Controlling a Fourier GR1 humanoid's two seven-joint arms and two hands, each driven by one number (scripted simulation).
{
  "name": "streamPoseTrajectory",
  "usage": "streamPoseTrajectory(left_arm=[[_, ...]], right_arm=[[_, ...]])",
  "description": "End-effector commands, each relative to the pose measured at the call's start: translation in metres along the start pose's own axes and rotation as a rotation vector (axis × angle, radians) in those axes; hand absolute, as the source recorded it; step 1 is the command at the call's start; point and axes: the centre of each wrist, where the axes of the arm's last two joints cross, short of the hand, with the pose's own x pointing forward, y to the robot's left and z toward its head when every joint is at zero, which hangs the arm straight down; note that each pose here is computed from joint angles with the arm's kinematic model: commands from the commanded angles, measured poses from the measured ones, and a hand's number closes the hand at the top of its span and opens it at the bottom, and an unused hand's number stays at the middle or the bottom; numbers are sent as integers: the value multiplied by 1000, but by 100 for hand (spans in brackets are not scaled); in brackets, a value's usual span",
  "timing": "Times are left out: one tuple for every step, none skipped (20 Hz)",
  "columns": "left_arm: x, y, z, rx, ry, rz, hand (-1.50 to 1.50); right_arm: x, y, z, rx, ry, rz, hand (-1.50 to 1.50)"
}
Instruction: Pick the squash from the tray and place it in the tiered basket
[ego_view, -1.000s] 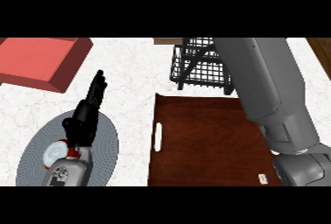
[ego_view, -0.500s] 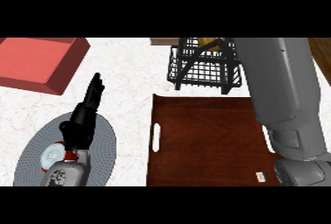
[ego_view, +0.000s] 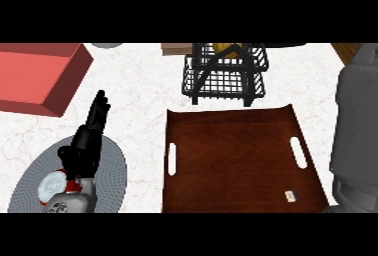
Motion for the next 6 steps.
streamPoseTrajectory(left_arm=[[-1,8,-4,36,1,-13,0],[-9,2,1,15,0,-8,0],[-10,5,8,20,8,2,0],[3,6,1,18,-10,-12,0],[-1,-2,11,27,15,0,0],[0,18,0,28,-4,2,0]], right_arm=[[-45,-53,7,-31,47,-56,-150],[-55,-63,14,-23,56,-53,-150],[-62,-75,24,-24,37,-61,-150],[-87,-76,28,-1,75,-55,-150],[-98,-92,30,-3,55,-84,-150],[-99,-105,44,10,41,-69,-150]])
